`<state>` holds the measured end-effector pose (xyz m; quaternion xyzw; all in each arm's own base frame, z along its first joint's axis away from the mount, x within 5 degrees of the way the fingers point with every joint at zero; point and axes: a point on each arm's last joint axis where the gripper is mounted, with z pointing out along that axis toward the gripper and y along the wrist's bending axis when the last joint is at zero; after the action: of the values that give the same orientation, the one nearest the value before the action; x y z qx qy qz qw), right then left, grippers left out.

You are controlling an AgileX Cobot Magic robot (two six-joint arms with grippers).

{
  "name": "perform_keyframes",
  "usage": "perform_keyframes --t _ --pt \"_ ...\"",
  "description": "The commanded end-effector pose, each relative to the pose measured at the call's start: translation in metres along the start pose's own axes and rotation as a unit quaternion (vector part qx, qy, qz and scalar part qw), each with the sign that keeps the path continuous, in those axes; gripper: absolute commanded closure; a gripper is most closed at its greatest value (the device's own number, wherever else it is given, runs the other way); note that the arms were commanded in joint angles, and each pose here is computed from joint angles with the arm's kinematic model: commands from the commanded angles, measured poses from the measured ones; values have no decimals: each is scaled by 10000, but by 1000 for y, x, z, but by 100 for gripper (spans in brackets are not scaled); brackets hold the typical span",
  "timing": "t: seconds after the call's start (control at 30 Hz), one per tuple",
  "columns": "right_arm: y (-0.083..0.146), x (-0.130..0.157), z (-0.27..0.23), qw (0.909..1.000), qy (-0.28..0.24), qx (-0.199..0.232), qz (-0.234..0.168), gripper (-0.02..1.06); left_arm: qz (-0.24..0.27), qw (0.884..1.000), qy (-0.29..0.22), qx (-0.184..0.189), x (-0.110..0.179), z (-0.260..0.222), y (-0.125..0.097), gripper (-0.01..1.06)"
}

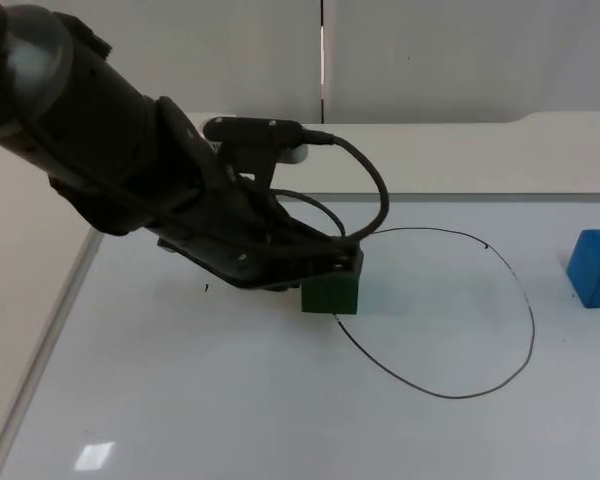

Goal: Push the two cubes into the marked area.

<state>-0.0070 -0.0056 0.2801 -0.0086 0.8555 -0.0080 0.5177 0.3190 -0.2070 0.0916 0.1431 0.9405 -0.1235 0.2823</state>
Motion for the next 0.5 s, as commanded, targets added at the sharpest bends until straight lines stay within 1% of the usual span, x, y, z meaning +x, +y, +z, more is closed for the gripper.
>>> perform_keyframes --t 0.0,0.3,0.47 --pt "0 0 0 10000 -42 38 -14 -1 -81 10000 -24 17 -1 0 -3 103" --pt "0 0 0 10000 -42 38 -14 -1 -165 9999 -42 28 -2 0 -4 103" --pt "0 0 0 10000 -42 38 -14 -1 -163 9996 -38 207 -10 -1 -10 103"
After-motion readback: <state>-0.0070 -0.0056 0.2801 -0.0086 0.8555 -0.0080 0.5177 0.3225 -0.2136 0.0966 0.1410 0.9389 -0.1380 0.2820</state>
